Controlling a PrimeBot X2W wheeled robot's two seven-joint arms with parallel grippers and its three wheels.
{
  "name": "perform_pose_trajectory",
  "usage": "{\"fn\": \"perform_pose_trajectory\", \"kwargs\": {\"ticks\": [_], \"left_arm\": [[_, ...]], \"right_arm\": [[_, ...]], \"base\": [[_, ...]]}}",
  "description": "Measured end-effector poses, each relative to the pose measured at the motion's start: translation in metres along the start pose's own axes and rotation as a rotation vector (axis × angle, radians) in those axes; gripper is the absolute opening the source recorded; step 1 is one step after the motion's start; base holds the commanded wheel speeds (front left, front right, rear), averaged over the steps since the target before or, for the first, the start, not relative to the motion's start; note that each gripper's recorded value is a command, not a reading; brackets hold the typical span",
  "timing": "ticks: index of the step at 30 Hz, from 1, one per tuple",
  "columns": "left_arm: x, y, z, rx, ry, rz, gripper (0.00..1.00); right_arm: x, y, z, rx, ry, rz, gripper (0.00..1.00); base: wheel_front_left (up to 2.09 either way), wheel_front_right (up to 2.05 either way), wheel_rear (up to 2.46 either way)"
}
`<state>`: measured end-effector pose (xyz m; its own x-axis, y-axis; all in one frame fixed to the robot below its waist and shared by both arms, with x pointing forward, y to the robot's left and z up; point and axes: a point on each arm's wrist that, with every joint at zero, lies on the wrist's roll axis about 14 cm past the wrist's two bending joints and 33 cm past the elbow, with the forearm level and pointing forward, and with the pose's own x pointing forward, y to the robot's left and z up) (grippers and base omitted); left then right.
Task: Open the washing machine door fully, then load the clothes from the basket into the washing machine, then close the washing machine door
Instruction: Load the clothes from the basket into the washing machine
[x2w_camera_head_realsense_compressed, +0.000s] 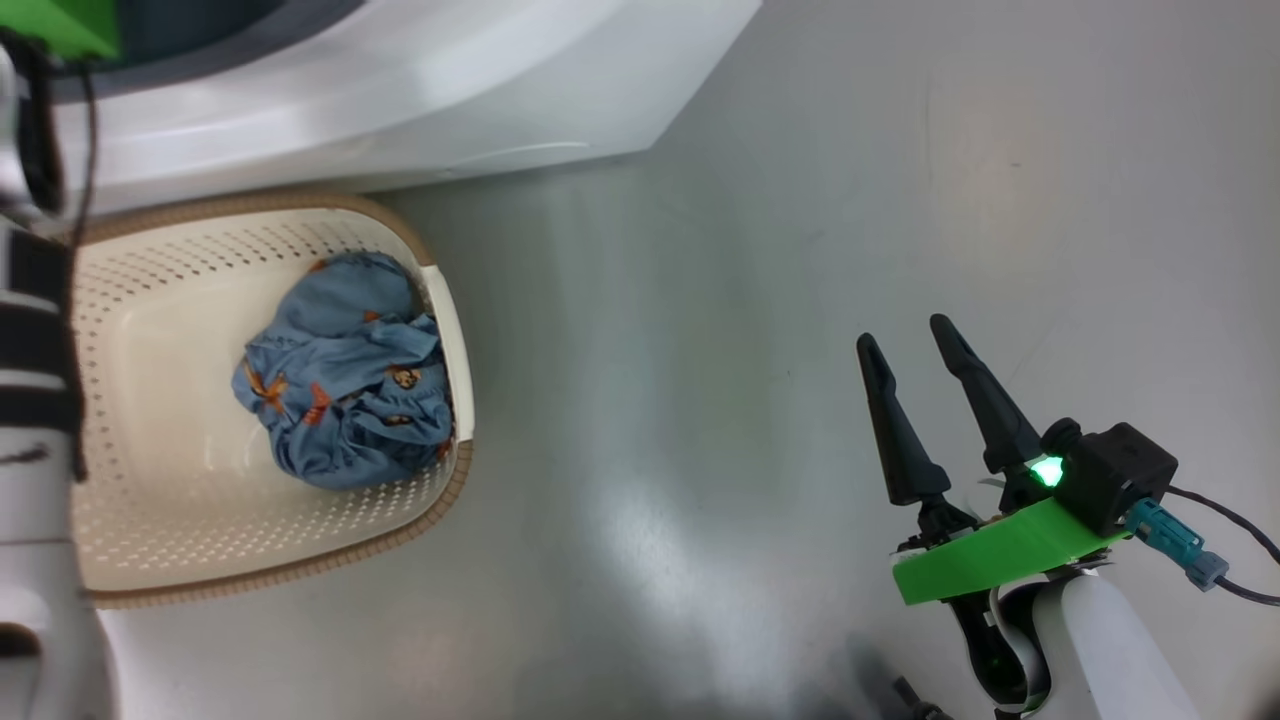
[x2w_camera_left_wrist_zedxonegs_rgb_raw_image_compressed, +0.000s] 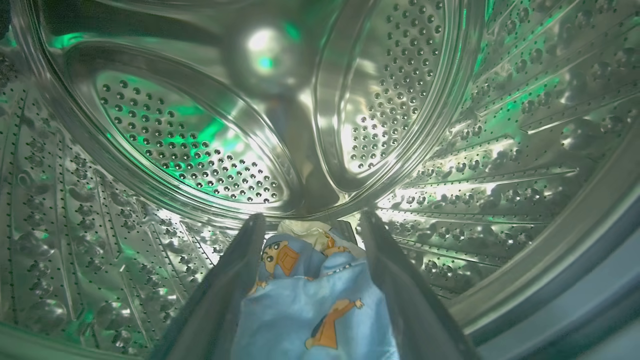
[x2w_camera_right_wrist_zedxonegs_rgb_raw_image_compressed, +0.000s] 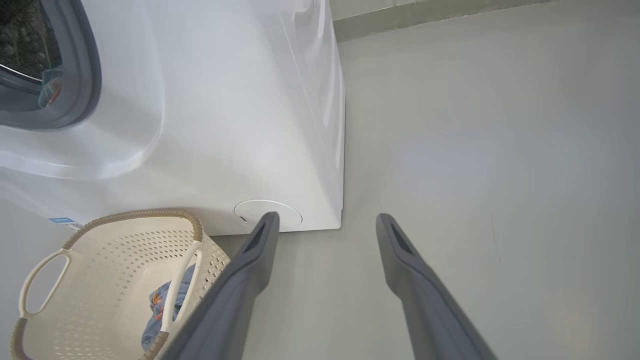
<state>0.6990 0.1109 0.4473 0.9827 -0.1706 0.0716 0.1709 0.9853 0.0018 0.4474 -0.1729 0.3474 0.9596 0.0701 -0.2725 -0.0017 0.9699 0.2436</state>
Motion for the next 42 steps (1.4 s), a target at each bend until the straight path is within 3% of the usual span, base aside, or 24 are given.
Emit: {"fn": "perform_pose_trajectory", "kwargs": {"ticks": [17, 28, 42], "left_arm": [[-0.046, 0.003, 0.006, -0.036, 0.054, 0.016, 1.0], [-0.085, 0.013, 0.031, -0.07, -0.003, 0.053, 1.0], [-0.172, 0.039, -0.003, -0.133, 0.065, 0.191, 1.0]], "right_arm": [[-0.001, 0.016, 0.029, 0.005, -0.074, 0.041, 1.0], [-0.008, 0.029, 0.043, 0.008, -0.108, 0.073, 1.0], [-0.007, 0.036, 0.046, 0.012, -0.117, 0.091, 1.0]], "base": [[0.0, 0.0, 0.0], [0.0, 0.0, 0.0], [0.0, 0.0, 0.0]]}}
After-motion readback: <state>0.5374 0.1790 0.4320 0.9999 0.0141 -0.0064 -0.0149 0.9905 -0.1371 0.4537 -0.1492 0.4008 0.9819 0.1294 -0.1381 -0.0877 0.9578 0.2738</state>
